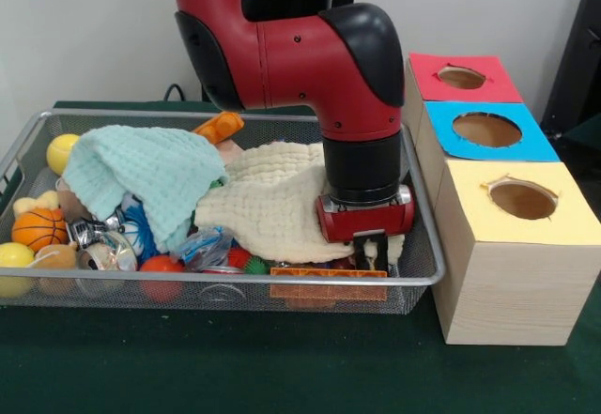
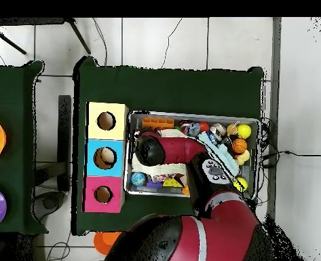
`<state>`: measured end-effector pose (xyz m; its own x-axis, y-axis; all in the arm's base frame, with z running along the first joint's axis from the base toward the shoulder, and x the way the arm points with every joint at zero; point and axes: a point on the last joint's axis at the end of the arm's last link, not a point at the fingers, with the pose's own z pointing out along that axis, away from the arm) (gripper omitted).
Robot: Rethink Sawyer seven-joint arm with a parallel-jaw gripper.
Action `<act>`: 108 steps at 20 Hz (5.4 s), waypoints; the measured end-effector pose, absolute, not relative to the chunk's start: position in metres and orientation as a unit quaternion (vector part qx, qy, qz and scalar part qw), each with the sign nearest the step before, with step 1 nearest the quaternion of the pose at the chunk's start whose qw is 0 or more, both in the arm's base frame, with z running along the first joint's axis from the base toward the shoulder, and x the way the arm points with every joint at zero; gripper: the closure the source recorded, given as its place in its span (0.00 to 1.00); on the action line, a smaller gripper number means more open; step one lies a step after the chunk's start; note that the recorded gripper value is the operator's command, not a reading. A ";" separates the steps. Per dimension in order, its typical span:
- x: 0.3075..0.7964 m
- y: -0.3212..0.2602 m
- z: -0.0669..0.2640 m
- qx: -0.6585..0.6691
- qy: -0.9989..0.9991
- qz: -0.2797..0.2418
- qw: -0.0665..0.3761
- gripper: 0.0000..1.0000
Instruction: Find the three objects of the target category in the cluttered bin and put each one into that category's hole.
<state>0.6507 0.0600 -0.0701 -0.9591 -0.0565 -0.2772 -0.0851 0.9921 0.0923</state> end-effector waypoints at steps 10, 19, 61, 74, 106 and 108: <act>0.643 0.060 -0.062 -0.024 0.985 0.096 0.139 1.00; 0.618 0.046 -0.037 -0.009 0.974 0.174 0.142 1.00; 0.551 0.090 0.065 -0.152 0.957 0.218 0.114 1.00; 0.551 0.102 0.074 -0.193 0.963 0.150 0.109 1.00; 0.576 0.189 0.137 -0.323 0.939 -0.048 0.107 1.00; 0.579 0.188 0.138 -0.318 0.940 -0.046 0.113 1.00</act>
<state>0.5793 0.1876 0.1382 -0.7724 -0.6081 -0.1832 -0.5873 0.7937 -0.1583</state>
